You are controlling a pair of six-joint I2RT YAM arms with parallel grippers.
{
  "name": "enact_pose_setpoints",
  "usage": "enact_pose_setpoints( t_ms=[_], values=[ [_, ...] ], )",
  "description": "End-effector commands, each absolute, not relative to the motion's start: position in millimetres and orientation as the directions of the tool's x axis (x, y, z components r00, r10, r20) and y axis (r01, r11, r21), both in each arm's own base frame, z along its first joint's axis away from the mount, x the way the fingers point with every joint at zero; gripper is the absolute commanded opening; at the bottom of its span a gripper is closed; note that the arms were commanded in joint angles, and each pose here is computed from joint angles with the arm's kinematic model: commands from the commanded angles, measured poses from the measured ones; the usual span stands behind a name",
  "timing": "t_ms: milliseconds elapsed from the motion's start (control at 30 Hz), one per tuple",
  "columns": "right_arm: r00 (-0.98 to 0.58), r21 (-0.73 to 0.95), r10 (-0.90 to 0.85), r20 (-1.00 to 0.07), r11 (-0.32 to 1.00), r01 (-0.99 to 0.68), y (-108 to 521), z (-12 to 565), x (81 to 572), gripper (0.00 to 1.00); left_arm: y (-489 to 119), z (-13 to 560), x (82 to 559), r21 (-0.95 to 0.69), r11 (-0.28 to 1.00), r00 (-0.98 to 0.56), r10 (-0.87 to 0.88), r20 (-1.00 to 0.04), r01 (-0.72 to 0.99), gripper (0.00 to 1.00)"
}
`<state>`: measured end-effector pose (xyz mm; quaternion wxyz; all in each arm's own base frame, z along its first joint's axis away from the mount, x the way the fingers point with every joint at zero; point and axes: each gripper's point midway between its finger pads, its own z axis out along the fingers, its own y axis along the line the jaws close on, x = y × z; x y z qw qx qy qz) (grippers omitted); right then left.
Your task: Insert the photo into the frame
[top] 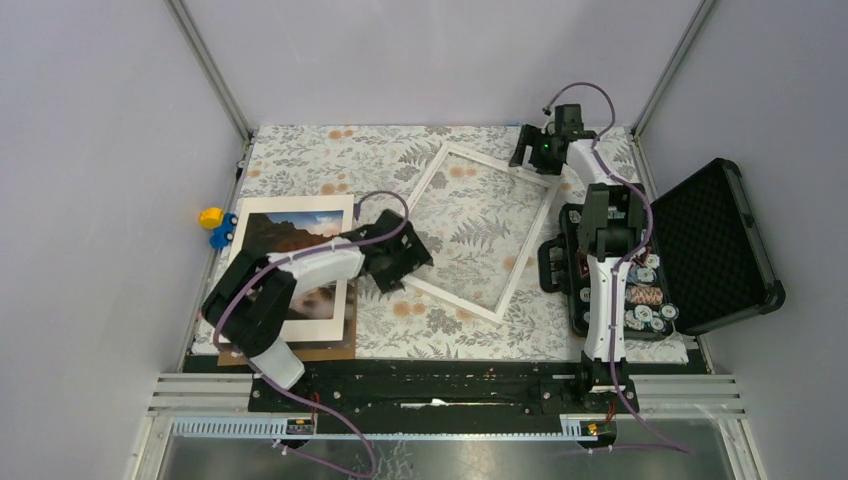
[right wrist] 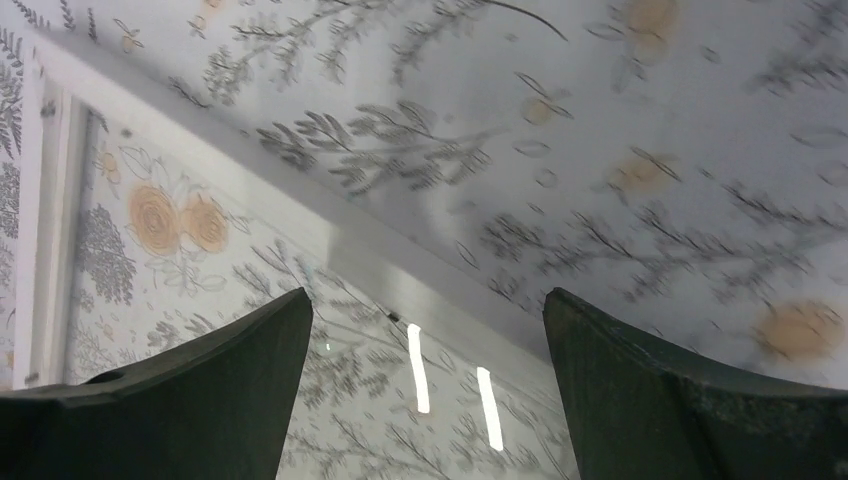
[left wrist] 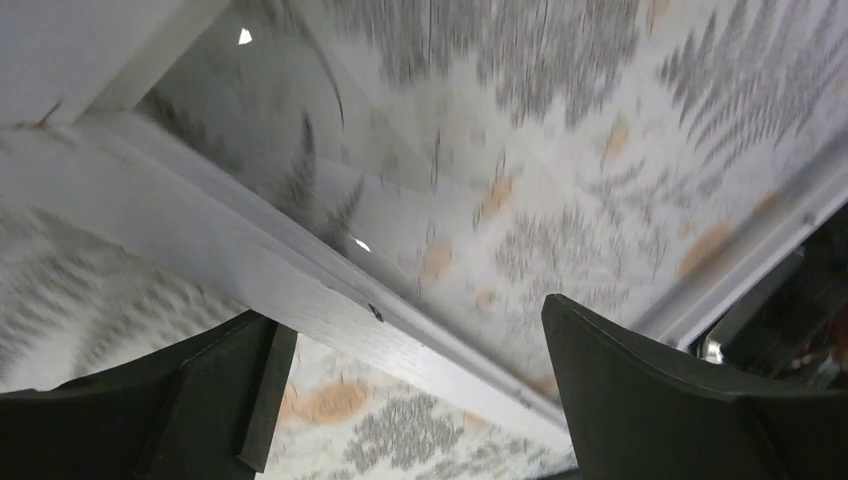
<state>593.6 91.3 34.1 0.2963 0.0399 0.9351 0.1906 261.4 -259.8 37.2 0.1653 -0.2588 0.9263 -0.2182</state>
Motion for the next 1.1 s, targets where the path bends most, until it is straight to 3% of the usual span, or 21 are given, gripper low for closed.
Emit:
enact_pose_setpoints(
  t_ms=[0, 167, 333, 567, 700, 867, 1067],
  values=[
    [-0.893, 0.516, 0.285, -0.348, 0.853, 0.071, 108, 55, 534, 0.92, -254, 56, 341, -0.527, 0.8, -0.793, -0.506, -0.338, -0.286, 0.99],
    [-0.885, 0.507, 0.335, -0.324, 0.851, 0.136, 88, 68, 502, 0.91, -251, 70, 411, -0.499, 0.842, -0.803, -0.436, -0.407, -0.204, 0.99],
    [-0.855, 0.577, 0.418, -0.306, 0.796, 0.182, 76, 70, 487, 0.91, -240, 62, 473, -0.491, 0.85, -0.813, -0.416, -0.408, -0.189, 0.99],
    [-0.878, 0.645, 0.406, -0.253, 0.747, 0.16, 91, 51, 476, 0.89, -215, 56, 526, -0.536, 0.822, -0.793, -0.453, -0.407, -0.194, 0.99],
    [-0.857, 0.633, 0.413, -0.307, 0.761, 0.139, 86, 64, 484, 0.89, -201, 59, 529, -0.542, 0.815, -0.794, -0.464, -0.394, -0.207, 0.99],
    [-0.859, 0.638, 0.391, -0.331, 0.763, 0.101, 91, 82, 492, 0.89, -192, 94, 519, -0.505, 0.856, -0.778, -0.391, -0.492, -0.111, 0.99],
    [-0.844, 0.559, 0.368, -0.39, 0.823, 0.101, 78, 95, 493, 0.9, -194, 139, 476, -0.534, 0.845, -0.757, -0.372, -0.537, -0.036, 0.99]
  ],
)
